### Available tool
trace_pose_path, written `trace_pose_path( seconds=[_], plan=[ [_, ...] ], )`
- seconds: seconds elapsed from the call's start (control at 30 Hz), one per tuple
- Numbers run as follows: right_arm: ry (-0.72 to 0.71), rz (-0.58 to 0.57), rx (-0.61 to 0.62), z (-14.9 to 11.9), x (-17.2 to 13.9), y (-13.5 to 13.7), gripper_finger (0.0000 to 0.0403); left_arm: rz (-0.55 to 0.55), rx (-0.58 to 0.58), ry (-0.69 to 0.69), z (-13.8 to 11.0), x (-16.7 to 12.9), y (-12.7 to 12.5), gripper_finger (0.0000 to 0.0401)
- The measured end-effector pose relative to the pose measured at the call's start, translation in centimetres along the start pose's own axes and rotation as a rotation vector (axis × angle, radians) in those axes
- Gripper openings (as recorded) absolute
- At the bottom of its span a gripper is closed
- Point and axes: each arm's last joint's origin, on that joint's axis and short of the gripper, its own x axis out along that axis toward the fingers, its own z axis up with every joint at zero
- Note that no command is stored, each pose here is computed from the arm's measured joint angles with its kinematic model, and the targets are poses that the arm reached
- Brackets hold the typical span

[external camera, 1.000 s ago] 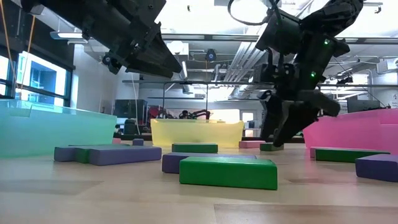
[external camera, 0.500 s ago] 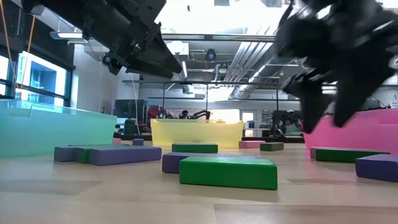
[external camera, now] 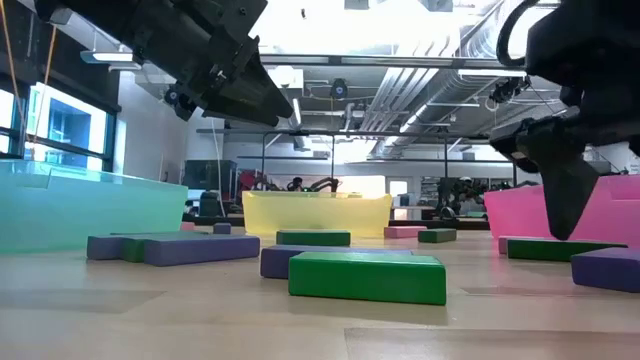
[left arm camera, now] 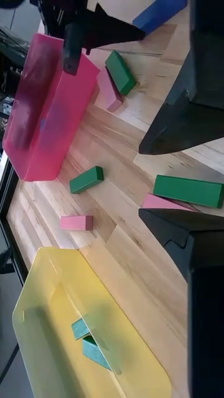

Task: Sort blocks
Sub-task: Put the blue block into the pink bin

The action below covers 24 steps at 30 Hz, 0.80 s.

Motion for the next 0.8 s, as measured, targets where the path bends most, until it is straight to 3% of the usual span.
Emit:
trace_pose_path(
  seconds=[0.17, 0.4, 0.53, 0.6, 0.7, 0.8],
  plan=[
    [0.019, 0.003, -0.045, -1.0, 0.4, -0.2, 0.0214, 0.000, 0.004, 0.000, 0.0, 0.0, 0.0, 0.0137],
    [-0.024, 0.037, -0.042, -2.6, 1.0, -0.4, 0.0128, 0.000, 0.006, 0.000, 0.0, 0.0, 0.0, 0.0137],
    [-0.073, 0.012, 0.038, -2.0, 1.0, -0.3, 0.0074, 0.000, 0.006, 0.000, 0.0, 0.0, 0.0, 0.0137],
    [-0.124, -0.002, 0.046, -0.7, 0.6, 0.0, 0.0071, 0.000, 0.007, 0.000, 0.0, 0.0, 0.0, 0.0137],
    [-0.179, -0.079, 0.008, 1.0, -0.5, 0.7, 0.0071, 0.000, 0.007, 0.000, 0.0, 0.0, 0.0, 0.0137],
    [-0.187, -0.264, 0.033, 2.1, -2.8, 1.1, 0.0071, 0.000, 0.008, 0.001, 0.0, 0.0, 0.0, 0.0137]
  ],
)
